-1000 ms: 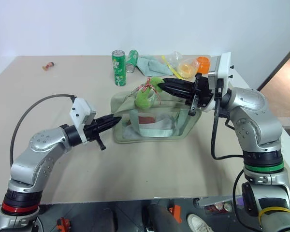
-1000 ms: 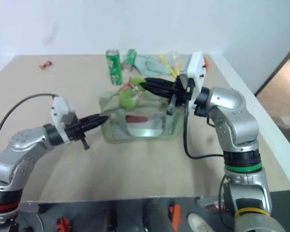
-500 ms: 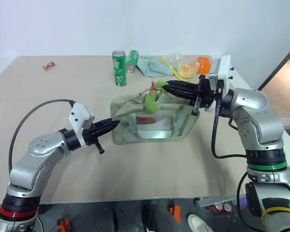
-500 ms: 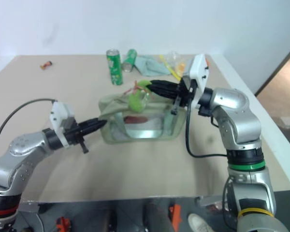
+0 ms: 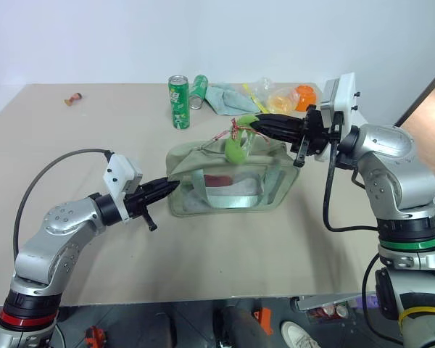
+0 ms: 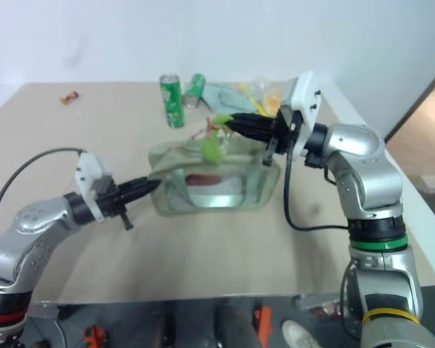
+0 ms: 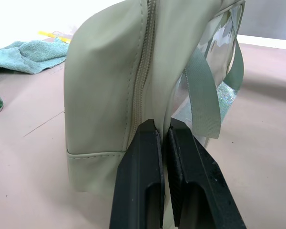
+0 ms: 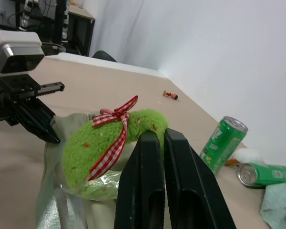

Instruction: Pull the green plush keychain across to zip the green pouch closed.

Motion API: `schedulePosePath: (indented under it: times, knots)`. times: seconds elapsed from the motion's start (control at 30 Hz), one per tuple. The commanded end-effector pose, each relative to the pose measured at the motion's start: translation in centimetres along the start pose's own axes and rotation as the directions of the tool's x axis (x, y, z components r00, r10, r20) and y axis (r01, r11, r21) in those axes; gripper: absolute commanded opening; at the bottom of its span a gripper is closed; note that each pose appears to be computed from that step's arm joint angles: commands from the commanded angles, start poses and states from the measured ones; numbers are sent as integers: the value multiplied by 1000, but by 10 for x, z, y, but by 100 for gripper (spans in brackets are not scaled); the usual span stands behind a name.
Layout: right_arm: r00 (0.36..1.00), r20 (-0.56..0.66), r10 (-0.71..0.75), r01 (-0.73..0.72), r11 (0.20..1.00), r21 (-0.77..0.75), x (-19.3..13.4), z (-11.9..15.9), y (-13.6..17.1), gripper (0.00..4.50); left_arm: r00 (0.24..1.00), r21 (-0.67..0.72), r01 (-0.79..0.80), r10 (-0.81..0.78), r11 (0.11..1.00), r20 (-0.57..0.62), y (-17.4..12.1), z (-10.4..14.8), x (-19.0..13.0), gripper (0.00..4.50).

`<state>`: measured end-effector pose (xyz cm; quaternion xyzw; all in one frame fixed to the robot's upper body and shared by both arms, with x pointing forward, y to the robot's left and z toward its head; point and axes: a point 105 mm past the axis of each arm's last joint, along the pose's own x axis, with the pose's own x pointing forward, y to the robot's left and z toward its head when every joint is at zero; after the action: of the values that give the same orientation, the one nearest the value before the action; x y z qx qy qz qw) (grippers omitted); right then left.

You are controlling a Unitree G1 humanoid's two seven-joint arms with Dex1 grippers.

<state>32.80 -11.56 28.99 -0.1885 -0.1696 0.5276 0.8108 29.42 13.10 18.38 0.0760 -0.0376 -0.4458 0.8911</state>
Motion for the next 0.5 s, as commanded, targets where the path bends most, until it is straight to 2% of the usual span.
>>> schedulePosePath:
  times: [0.03,0.5]
  knots:
    - [996,37,-79,82,994,-66,-18,19,-17,3,1000,8,-19,20,1000,-19,3,-1,-1,0]
    - [978,-54,-204,198,975,-100,-50,-2,-43,3,1000,3,-21,21,1000,-22,3,0,-1,0]
